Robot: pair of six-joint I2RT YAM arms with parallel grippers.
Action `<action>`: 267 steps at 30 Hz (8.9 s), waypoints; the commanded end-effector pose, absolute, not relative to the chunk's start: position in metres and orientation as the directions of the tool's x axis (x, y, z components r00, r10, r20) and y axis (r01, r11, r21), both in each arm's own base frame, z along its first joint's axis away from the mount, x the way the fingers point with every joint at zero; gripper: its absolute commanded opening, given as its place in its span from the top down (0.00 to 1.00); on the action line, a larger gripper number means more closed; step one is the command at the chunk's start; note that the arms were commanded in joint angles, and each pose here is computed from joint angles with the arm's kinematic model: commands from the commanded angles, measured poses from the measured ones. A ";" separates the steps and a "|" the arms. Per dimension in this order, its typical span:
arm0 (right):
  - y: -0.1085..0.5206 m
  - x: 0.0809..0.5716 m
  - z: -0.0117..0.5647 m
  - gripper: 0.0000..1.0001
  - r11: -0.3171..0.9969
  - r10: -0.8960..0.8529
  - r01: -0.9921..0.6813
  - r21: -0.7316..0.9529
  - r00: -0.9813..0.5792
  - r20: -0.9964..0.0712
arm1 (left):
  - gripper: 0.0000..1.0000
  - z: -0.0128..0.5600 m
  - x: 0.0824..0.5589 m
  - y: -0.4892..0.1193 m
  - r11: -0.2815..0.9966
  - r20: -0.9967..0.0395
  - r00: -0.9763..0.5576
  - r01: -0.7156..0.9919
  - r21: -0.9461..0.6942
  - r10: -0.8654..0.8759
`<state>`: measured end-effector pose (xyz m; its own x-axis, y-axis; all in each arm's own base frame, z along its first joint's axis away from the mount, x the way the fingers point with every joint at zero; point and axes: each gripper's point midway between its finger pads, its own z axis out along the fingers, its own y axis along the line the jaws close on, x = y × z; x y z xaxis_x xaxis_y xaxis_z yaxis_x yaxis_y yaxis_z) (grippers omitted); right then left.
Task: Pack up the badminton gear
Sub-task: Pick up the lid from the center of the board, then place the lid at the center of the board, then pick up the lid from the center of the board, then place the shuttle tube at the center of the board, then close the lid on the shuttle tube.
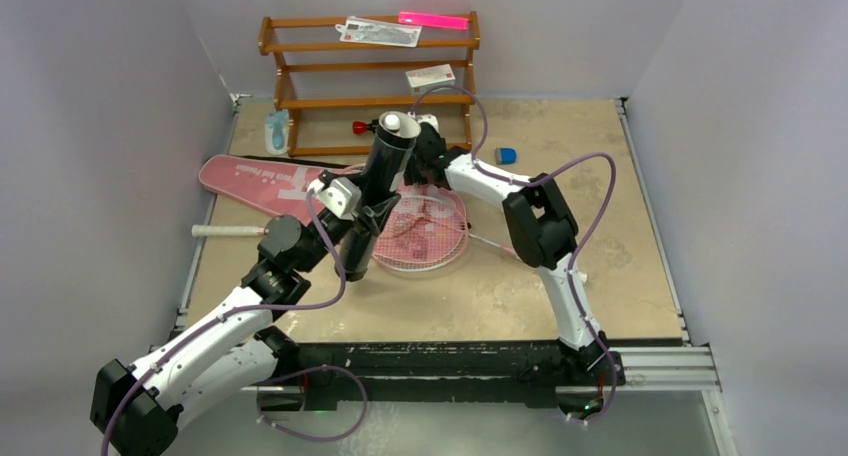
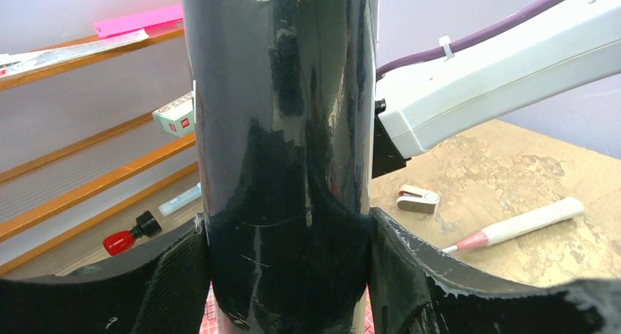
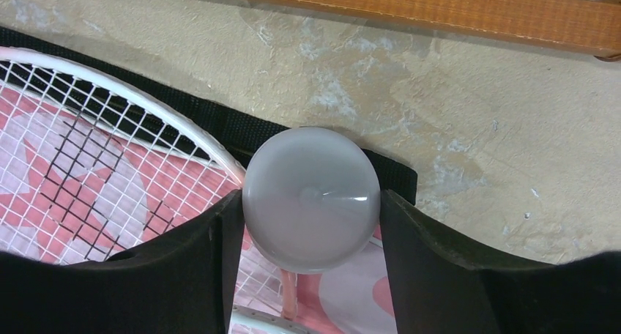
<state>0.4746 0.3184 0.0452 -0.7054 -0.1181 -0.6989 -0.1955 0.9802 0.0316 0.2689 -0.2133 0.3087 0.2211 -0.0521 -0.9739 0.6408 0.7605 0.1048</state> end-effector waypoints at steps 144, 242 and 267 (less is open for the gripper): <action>0.023 0.229 0.338 1.00 0.967 0.146 0.245 0.070 -0.306 -0.941 | 0.55 0.348 0.190 -0.389 0.312 -0.735 0.281 0.945 0.100 -0.617; 0.189 0.216 0.433 1.00 0.770 -0.069 -0.581 0.263 -0.486 -0.871 | 0.23 0.297 0.209 -0.373 0.427 -0.963 0.203 0.898 0.110 -0.179; 0.197 0.220 0.414 0.94 0.756 -0.110 -0.599 0.264 -0.514 -0.851 | 0.24 0.457 0.174 -0.290 0.450 -0.900 -0.095 0.841 -0.301 -0.425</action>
<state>0.2232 0.1943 0.4110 -0.5293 -0.0961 -0.8430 -0.5670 0.7792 0.2672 0.1748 -0.2901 0.4419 0.0144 -0.4012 -0.9159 0.8619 0.4693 -0.1920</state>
